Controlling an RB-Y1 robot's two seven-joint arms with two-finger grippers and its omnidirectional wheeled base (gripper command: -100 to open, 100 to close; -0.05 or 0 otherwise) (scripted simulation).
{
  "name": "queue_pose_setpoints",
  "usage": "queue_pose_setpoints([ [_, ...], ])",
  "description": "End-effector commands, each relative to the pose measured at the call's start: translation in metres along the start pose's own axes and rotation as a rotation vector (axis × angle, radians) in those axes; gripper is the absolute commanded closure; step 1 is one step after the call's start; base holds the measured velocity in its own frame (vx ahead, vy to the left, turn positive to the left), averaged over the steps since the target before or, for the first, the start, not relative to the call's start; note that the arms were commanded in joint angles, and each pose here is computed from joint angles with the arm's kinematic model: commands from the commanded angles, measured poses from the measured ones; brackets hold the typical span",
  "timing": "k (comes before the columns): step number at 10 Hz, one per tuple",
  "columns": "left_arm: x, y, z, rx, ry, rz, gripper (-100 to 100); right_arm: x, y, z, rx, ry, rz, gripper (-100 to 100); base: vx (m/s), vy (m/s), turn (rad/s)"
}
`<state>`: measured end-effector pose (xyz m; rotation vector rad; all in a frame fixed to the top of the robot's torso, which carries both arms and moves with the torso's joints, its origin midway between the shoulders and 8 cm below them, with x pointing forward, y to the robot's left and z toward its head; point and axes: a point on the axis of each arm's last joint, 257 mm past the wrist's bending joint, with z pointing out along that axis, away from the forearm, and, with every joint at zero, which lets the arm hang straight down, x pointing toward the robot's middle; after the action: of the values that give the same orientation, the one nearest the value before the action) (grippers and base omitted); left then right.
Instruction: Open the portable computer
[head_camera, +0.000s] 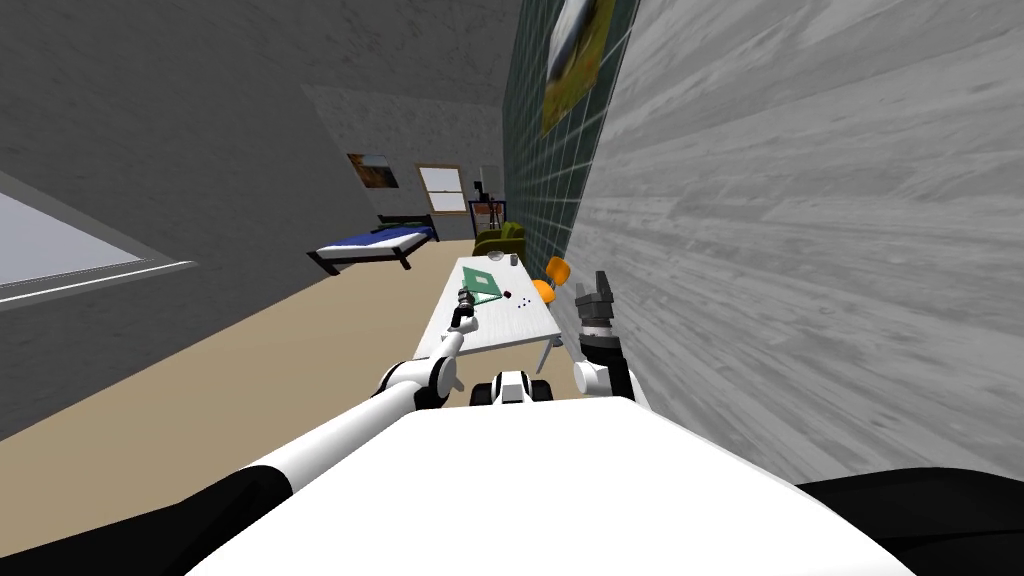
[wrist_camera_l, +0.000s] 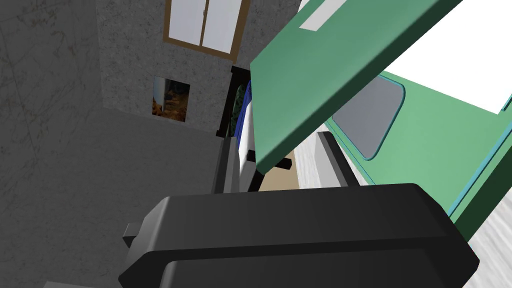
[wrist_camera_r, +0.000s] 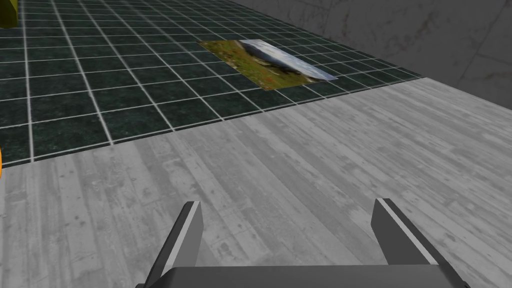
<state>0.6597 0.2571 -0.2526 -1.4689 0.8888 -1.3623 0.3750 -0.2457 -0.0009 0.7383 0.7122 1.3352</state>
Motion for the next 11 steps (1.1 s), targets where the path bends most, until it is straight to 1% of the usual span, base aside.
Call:
queue_pose_setpoints([
  [1, 0.007, -0.014, 0.013, -0.003, 0.008, 0.000, -100, 0.000, 0.000, 0.000, 0.000, 0.000, 0.000, 0, -0.043, -0.029, 0.052],
  [2, 0.007, -0.014, 0.013, -0.003, 0.008, 0.000, -100, 0.000, 0.000, 0.000, 0.000, 0.000, 0.000, 0, -0.029, -0.034, 0.004],
  [3, 0.012, -0.023, 0.022, -0.005, 0.013, 0.001, -100, 0.000, 0.000, 0.000, 0.000, 0.000, 0.000, 0, -0.035, -0.036, 0.035],
  [4, 0.015, -0.028, 0.026, -0.006, 0.016, 0.001, -100, 0.000, 0.000, 0.000, 0.000, 0.000, 0.000, 0, -0.038, -0.022, 0.037],
  [5, 0.020, -0.038, 0.034, -0.007, 0.022, 0.001, -100, 0.000, 0.000, 0.000, 0.000, 0.000, 0.000, 0, -0.050, -0.026, 0.047],
  [6, 0.023, -0.043, 0.038, -0.008, 0.024, 0.001, -100, 0.000, 0.000, 0.000, 0.000, 0.000, 0.000, 0, -0.049, -0.031, 0.038],
  [7, 0.020, -0.038, 0.035, -0.012, 0.020, 0.001, -100, 0.000, 0.000, 0.000, 0.000, 0.000, 0.000, 0, -0.017, -0.012, 0.006],
  [8, 0.020, -0.038, 0.035, -0.015, 0.020, 0.001, 0, 0.000, 0.000, 0.000, 0.000, 0.000, 0.000, 0, 0.000, 0.000, 0.000],
  [11, 0.018, -0.033, 0.033, -0.026, 0.017, 0.002, 0, 0.000, 0.000, 0.000, 0.000, 0.000, 0.000, 0, 0.000, 0.000, 0.000],
])
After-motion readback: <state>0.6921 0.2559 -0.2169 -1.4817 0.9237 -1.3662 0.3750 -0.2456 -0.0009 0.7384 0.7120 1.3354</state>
